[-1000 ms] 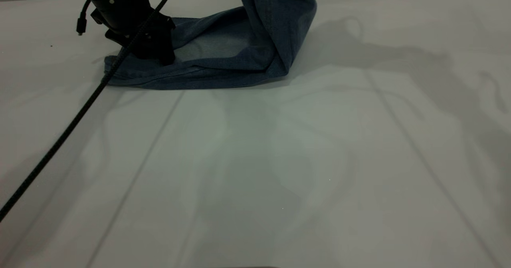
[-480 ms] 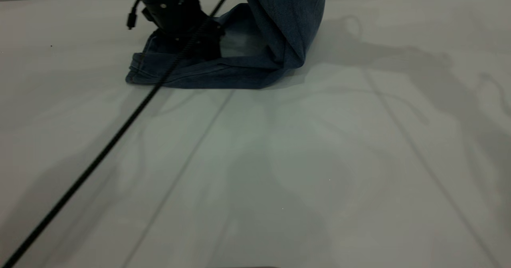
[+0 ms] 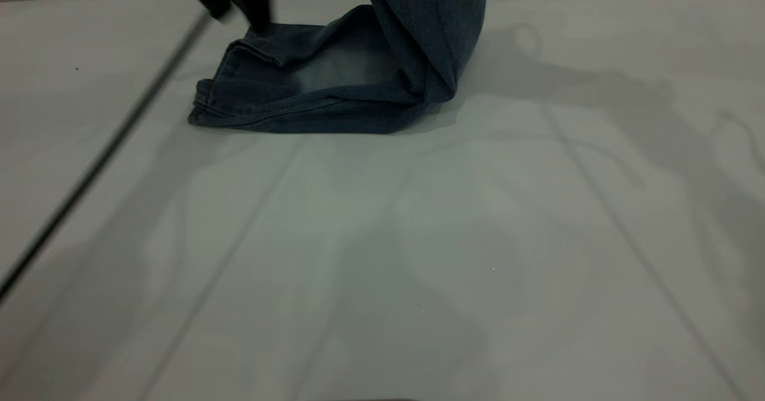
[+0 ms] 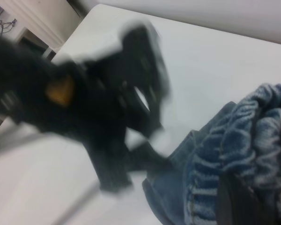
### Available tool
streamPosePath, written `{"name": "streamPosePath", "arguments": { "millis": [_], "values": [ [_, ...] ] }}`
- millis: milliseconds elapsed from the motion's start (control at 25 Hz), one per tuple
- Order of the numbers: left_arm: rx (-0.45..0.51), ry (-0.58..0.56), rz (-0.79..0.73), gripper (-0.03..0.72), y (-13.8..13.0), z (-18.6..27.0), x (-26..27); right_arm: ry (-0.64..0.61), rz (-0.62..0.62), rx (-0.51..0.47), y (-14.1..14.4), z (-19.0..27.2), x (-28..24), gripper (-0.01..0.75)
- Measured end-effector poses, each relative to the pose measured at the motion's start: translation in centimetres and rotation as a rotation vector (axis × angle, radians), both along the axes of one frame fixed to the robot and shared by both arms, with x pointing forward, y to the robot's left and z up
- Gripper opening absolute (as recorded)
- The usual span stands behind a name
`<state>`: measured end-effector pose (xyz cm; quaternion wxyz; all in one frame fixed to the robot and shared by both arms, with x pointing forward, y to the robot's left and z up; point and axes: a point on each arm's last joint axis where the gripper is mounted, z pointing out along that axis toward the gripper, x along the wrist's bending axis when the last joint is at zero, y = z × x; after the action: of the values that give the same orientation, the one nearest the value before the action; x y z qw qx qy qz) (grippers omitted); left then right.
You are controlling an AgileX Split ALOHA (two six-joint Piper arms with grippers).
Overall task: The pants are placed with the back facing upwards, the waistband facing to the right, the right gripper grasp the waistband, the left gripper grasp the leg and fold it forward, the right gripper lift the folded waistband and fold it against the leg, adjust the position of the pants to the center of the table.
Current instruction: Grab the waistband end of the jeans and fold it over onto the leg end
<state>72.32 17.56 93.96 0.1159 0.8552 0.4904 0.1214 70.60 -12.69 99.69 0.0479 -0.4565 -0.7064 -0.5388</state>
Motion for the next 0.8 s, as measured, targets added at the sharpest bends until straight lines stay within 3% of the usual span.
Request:
{"name": "streamPosePath", "arguments": {
  "millis": [240,600,800],
  "values": [
    [0.08,-0.05,0.191,0.464,3.5,4.9,1.3,-0.061,0.006,-0.028,3.8,0.0,-0.9,0.05],
    [0.081,-0.124,0.23,0.464,4.0,8.2,1.8,-0.04,-0.06,-0.116,8.4,-6.4,-1.1,0.05],
    [0.08,-0.127,0.229,0.464,4.0,8.2,1.8,0.037,-0.114,-0.03,9.3,-9.9,-0.8,0.053]
  ]
}}
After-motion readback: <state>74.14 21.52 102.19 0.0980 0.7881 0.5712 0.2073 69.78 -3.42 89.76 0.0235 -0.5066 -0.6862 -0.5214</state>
